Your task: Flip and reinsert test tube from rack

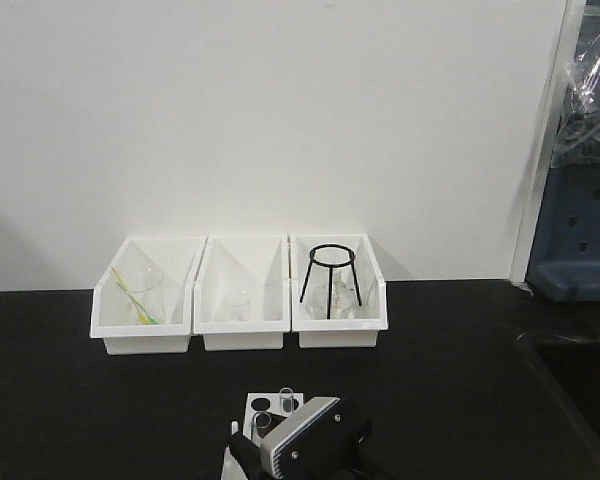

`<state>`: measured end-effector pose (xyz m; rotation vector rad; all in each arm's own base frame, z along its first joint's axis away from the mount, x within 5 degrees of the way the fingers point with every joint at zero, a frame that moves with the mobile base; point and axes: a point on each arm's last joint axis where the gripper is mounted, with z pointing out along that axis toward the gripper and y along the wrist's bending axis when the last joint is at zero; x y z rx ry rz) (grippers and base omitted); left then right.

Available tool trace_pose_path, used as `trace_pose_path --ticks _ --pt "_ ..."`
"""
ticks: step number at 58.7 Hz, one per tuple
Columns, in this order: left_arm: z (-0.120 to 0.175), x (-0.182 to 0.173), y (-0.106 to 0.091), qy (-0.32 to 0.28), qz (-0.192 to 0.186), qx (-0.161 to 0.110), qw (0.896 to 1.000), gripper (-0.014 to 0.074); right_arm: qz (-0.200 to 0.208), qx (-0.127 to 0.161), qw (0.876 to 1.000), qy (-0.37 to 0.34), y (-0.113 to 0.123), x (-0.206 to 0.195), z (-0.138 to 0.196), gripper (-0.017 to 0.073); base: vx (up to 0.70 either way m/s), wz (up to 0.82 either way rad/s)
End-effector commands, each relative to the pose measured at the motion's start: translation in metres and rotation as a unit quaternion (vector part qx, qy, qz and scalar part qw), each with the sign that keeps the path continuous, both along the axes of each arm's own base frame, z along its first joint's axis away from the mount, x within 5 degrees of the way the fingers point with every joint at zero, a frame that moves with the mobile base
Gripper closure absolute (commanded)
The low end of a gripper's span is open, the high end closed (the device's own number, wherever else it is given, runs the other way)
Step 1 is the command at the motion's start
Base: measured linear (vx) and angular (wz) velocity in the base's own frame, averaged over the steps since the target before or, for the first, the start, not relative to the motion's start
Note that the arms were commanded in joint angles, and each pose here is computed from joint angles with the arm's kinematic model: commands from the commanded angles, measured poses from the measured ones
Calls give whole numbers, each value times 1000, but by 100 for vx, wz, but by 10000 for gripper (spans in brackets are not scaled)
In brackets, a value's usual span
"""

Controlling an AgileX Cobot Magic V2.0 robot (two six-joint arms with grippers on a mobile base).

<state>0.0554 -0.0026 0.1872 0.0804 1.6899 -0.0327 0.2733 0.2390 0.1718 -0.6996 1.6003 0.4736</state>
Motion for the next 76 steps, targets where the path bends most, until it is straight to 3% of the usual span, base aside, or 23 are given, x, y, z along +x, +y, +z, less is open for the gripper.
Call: trace_pose_path --ticks 1,18,32,45,53,57,63,70,76 --pt "9 0 -1 -46 -7 -12 999 601 -2 44 997 -58 0 4 29 351 0 0" --pt "9 0 -1 -46 -7 -12 999 601 -13 59 996 -64 -3 3 40 120 0 0" --pt "9 0 -1 -46 -7 -12 999 601 -13 76 993 -84 -7 -2 64 93 0 0" --pt "9 0 -1 -46 -7 -12 999 601 -11 97 989 -107 -21 -20 113 98 0 0" --pt "9 0 -1 -46 -7 -12 999 601 -12 116 991 -72 -36 -38 143 205 0 0" --pt "9 0 -1 -46 -7 -12 999 601 -14 115 992 -41 -45 -49 156 332 0 0" --pt "9 0 -1 -46 -7 -12 999 601 -18 86 996 5 -62 -68 168 580 0 0" --pt "9 0 -1 -46 -7 -12 999 601 -23 34 997 62 -81 -90 174 575 0 0" --pt "9 0 -1 -46 -7 -12 999 601 -25 10 996 88 -99 -110 182 574 0 0"
